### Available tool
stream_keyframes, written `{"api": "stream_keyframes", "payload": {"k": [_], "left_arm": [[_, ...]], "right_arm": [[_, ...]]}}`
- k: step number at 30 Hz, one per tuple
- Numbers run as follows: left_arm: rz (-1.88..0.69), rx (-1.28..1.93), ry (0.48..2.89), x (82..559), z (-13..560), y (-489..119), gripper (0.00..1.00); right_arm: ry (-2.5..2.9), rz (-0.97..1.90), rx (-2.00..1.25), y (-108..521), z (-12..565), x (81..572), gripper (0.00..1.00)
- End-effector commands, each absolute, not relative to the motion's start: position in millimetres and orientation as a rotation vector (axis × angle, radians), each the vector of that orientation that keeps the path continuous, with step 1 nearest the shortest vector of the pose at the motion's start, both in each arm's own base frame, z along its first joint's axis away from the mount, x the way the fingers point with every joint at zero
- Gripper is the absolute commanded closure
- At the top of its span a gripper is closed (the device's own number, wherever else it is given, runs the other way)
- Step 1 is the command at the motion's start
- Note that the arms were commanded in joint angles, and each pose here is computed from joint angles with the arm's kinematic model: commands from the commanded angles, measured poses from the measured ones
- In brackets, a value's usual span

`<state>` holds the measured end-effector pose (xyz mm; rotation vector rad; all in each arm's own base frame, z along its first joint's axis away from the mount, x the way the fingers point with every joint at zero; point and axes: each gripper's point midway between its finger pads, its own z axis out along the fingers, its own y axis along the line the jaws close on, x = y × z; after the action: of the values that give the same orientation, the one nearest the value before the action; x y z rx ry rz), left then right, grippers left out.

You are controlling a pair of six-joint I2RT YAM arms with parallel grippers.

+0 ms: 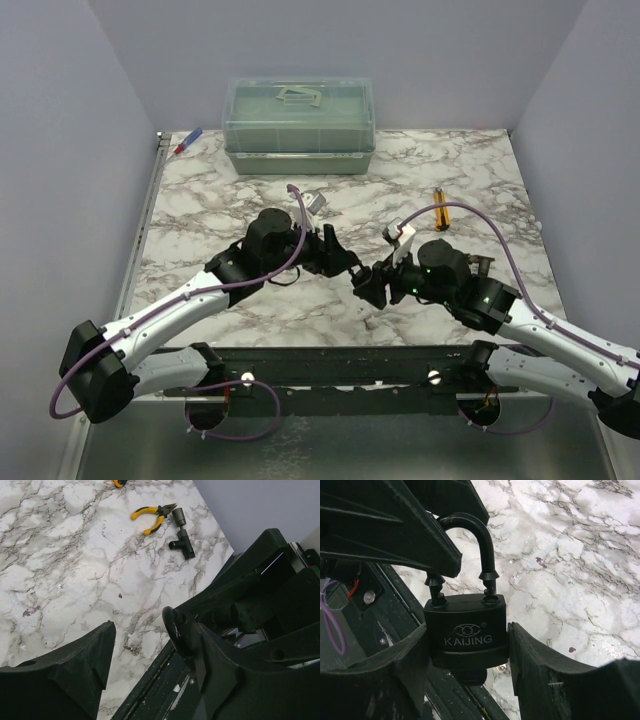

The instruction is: Unlock with the key

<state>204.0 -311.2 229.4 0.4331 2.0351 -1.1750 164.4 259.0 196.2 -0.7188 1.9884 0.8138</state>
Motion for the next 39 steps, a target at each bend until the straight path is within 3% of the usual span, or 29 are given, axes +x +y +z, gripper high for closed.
{"api": "stream_keyframes", "payload": {"k": [1,10,19,29,39], "left_arm": [[-1.108,0.367,2.1,213.6,213.0,-306.7,0.35],[-0.858,0.15,2.256,240.4,185.0,-285.5,0.41],[-0.902,0.157,2.375,236.7,193.6,-302.1,0.4],[-0.824,0.224,2.68,225.8,144.5,-300.0,0.4],[-0.904,0.238,2.689,239.8,151.2,-303.2,0.38]], "right_arm": [[1.819,0.892,-0.721,268.6,234.1,164.8,1.0],[1.825,0.846,-0.719,263.0,233.5,168.4,0.99],[1.859,0.725,-0.781,263.3,208.2,182.5,0.99],[1.716,0.609,-0.82,258.4,228.3,199.6,0.99],[1.676,0.52,-0.886,256.1,229.8,207.9,0.99]]}}
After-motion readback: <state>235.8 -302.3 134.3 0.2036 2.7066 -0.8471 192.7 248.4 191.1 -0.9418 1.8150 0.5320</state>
